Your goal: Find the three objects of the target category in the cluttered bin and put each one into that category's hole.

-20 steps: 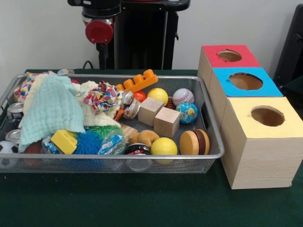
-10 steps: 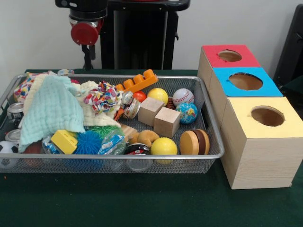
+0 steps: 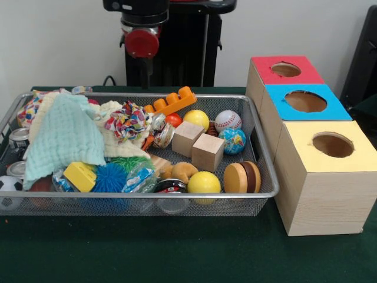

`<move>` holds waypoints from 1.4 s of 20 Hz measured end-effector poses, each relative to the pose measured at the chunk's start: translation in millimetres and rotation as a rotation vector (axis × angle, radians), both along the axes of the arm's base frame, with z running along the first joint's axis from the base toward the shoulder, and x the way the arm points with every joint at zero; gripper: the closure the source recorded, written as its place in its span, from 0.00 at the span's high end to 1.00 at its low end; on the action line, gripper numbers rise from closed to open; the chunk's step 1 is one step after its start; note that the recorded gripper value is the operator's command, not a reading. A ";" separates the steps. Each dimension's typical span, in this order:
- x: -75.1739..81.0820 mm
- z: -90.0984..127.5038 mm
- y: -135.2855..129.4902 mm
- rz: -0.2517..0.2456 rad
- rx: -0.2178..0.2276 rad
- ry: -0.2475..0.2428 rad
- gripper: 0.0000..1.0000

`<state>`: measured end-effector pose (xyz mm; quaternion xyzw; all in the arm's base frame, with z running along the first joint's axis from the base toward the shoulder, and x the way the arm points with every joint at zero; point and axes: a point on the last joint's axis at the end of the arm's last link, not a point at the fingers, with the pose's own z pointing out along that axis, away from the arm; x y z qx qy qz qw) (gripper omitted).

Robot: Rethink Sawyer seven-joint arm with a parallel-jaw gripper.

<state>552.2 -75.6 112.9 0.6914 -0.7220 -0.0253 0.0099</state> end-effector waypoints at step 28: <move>-0.3 -31.9 -0.1 -0.034 0.018 0.009 1.00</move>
